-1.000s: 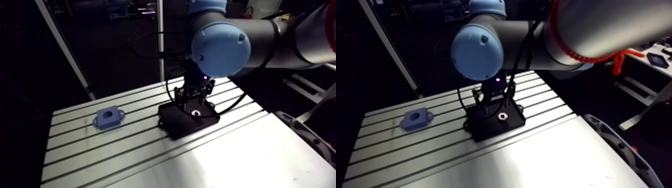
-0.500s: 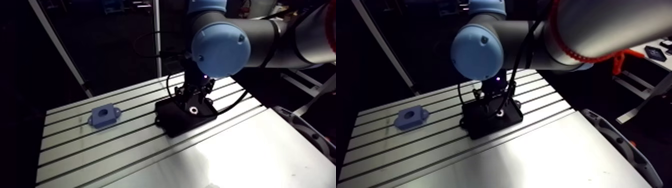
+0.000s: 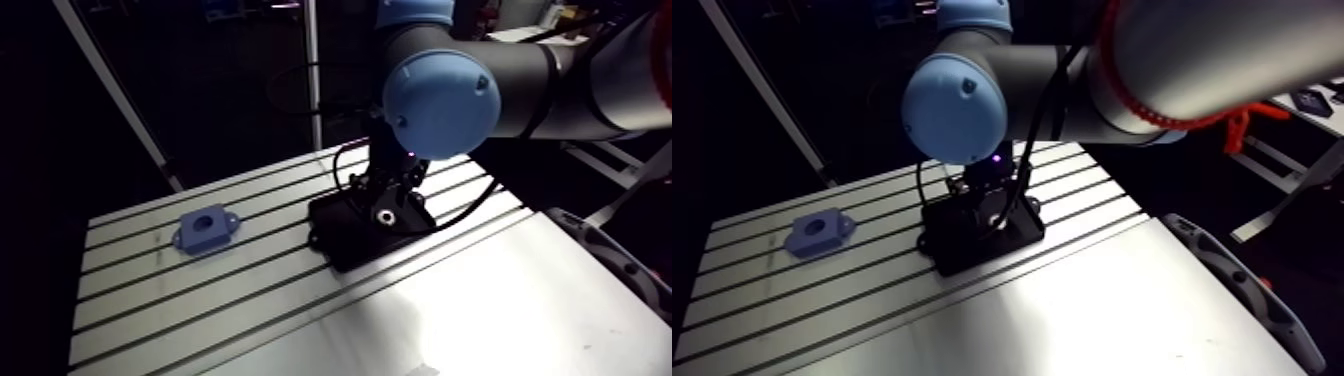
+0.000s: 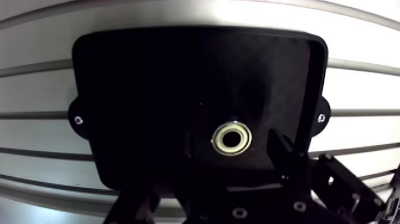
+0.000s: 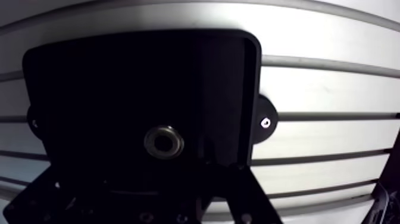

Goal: Pick up the bearing and press it into the housing until flush.

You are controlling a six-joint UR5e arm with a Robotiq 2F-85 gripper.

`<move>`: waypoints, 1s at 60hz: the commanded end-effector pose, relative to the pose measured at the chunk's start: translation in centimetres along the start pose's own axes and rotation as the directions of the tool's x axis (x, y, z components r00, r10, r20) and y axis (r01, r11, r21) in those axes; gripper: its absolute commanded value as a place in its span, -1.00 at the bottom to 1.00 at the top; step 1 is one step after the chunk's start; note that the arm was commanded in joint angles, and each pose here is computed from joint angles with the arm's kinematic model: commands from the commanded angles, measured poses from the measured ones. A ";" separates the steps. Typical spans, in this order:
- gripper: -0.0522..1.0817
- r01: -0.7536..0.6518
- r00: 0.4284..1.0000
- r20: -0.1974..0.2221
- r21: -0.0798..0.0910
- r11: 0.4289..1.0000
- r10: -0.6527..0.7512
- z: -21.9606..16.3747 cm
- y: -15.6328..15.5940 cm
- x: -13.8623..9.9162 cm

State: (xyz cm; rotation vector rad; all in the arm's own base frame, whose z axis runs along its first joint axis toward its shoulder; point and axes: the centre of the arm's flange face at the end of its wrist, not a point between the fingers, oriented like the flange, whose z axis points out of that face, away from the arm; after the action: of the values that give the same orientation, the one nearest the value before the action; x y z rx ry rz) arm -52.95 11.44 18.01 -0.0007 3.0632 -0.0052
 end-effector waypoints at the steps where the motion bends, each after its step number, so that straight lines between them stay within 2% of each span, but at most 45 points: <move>1: -0.38 0.000 1.000 0.004 0.000 1.000 0.000 0.2 -0.1 0.0; 13: -0.37 -0.001 1.000 0.015 0.006 1.000 0.001 0.8 -0.1 -0.1; 25: -0.33 0.000 1.000 0.020 -0.004 1.000 0.000 0.9 0.0 -0.1; 60: -0.15 0.001 1.000 0.026 -0.001 1.000 -0.001 1.1 -0.2 -0.4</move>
State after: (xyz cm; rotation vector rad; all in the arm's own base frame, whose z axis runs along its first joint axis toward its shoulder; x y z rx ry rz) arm -52.53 11.30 16.95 -0.0018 3.0379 -0.0031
